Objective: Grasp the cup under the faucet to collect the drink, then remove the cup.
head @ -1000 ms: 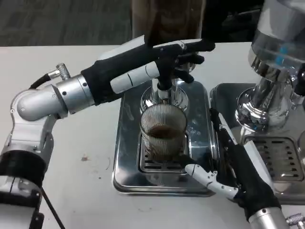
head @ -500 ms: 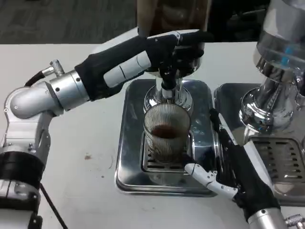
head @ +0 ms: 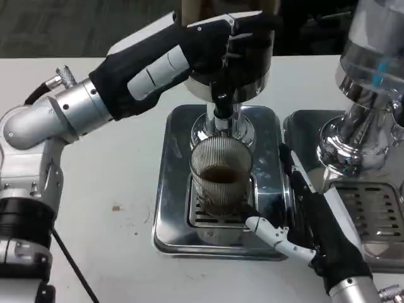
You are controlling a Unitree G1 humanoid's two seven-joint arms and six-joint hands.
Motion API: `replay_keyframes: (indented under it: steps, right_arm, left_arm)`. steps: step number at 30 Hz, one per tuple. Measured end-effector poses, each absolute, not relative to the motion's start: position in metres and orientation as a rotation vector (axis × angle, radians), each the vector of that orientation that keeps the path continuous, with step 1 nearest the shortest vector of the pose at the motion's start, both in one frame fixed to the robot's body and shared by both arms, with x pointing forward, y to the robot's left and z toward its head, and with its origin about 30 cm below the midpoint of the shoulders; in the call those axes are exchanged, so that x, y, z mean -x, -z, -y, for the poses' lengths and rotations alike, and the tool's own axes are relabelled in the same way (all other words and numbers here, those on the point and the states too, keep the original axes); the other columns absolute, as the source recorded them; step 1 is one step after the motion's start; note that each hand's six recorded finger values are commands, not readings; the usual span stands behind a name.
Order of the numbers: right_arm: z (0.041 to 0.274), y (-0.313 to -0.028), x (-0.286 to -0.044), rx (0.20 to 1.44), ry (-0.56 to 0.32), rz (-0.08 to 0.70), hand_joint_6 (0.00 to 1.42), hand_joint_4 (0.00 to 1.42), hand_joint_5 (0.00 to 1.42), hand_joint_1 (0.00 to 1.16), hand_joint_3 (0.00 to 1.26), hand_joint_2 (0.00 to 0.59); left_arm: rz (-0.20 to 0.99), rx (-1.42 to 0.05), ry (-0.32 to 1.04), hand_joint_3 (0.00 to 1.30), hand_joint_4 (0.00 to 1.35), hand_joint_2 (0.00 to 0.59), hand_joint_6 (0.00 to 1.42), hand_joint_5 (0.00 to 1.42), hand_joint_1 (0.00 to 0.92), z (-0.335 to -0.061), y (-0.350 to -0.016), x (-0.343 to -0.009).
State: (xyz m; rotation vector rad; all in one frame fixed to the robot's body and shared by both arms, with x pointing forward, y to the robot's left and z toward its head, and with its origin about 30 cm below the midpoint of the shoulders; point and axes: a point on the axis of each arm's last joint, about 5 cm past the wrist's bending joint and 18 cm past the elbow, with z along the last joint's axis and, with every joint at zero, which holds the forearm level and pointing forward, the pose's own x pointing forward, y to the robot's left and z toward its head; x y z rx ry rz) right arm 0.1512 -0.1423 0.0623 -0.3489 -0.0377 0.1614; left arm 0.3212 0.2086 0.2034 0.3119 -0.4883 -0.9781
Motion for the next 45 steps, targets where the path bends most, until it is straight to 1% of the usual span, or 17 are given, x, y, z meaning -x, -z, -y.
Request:
replay_keyframes:
  steps: [12, 20, 23, 34, 37, 45]
  right_arm:
    - [0.142, -0.062, -0.151, 0.348, -0.158, 0.039, 0.00, 0.00, 0.00, 0.63, 0.00, 0.221]
    - [0.143, -0.063, -0.152, 0.349, -0.148, 0.042, 0.00, 0.00, 0.00, 0.63, 0.00, 0.221]
    - [0.143, -0.063, -0.153, 0.349, -0.148, 0.046, 0.00, 0.00, 0.00, 0.63, 0.00, 0.224]
    - [0.144, -0.066, -0.157, 0.352, -0.147, 0.061, 0.00, 0.00, 0.00, 0.62, 0.00, 0.228]
    - [0.145, -0.066, -0.158, 0.353, -0.145, 0.062, 0.00, 0.00, 0.00, 0.62, 0.00, 0.229]
    - [0.146, -0.065, -0.159, 0.355, -0.144, 0.065, 0.00, 0.00, 0.00, 0.62, 0.00, 0.230]
  left_arm:
    - [0.579, -0.274, 0.949, 0.18, 0.04, 0.116, 0.11, 0.07, 0.000, -0.214, -0.219, -0.318]
    - [0.611, -0.258, 0.939, 0.18, 0.06, 0.116, 0.12, 0.07, 0.000, -0.218, -0.222, -0.313]
    - [0.621, -0.273, 0.929, 0.19, 0.06, 0.116, 0.12, 0.08, 0.000, -0.223, -0.224, -0.310]
    - [0.591, -0.291, 0.876, 0.20, 0.08, 0.114, 0.14, 0.09, 0.000, -0.240, -0.213, -0.295]
    - [0.581, -0.293, 0.839, 0.20, 0.08, 0.114, 0.14, 0.09, 0.000, -0.248, -0.208, -0.287]
    - [0.506, -0.291, 0.768, 0.20, 0.08, 0.110, 0.15, 0.10, 0.000, -0.262, -0.189, -0.271]
